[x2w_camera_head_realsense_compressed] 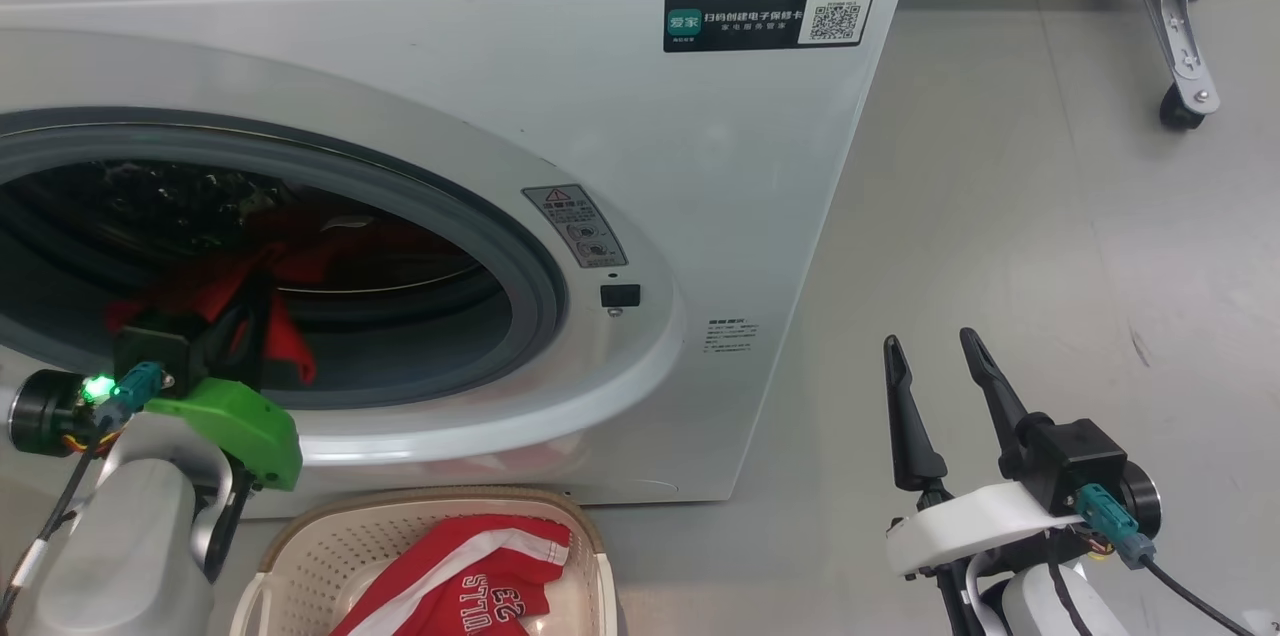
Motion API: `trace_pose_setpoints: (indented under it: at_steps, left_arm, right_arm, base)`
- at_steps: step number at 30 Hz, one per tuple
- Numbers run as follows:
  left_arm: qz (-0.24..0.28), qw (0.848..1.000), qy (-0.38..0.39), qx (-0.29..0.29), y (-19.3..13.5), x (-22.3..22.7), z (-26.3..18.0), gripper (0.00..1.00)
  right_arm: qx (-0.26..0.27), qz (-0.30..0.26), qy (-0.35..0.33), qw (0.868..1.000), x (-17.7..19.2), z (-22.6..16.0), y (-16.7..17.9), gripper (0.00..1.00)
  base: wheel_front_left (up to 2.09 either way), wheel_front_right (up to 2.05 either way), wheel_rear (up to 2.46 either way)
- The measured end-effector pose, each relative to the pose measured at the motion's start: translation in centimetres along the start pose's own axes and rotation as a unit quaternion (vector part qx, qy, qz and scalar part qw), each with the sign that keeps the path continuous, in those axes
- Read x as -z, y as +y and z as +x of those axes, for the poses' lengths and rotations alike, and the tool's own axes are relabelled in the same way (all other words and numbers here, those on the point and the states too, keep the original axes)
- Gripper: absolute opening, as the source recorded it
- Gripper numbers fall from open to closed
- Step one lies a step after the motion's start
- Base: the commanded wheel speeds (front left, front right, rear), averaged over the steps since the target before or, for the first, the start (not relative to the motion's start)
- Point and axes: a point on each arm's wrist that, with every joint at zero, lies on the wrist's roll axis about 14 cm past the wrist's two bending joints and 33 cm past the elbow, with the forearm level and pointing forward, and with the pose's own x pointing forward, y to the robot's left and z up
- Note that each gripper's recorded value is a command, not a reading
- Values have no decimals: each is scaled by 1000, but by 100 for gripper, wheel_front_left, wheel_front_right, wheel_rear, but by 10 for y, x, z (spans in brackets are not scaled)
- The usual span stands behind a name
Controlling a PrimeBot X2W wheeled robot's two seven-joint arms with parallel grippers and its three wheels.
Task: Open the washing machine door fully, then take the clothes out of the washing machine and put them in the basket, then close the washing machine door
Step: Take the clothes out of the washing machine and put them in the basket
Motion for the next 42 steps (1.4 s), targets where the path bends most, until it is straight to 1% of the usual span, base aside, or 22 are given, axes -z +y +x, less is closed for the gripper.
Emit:
trace_pose_setpoints:
  at_steps: [7, 12, 20, 27, 30, 34, 39, 42]
  left_arm:
    - [2, 998, -56, -8, 5, -31, -13, 0]
    - [6, 997, -78, -21, 15, -41, -26, 0]
    - [16, 990, -132, -46, 28, -70, -45, 0]
    - [27, 988, -145, -48, 27, -73, -62, 0]
    - [37, 982, -176, -55, 31, -93, -68, 0]
    - [58, 970, -229, -64, 34, -127, -79, 0]
    - [69, 961, -258, -77, 38, -144, -94, 0]
    - [77, 952, -282, -94, 43, -159, -104, 0]
  right_arm:
    - [-7, 0, -5, 1000, -3, 0, 4, 100]
    - [-13, 1, -6, 1000, -4, -1, 7, 100]
    - [-13, 2, -8, 1000, -5, -2, 6, 100]
    - [-15, 5, -3, 1000, -2, -3, 7, 100]
    - [-16, 5, -3, 1000, -2, -2, 8, 100]
    - [-18, 6, -4, 1000, -3, -2, 9, 100]
    - [-22, 7, -6, 1000, -4, -2, 10, 100]
    - [-22, 7, -7, 1000, -5, -2, 10, 100]
  base:
    - [0, 0, 0]
    - [0, 0, 0]
    - [0, 0, 0]
    - [0, 0, 0]
    - [0, 0, 0]
    - [0, 0, 0]
    - [0, 0, 0]
    - [0, 0, 0]
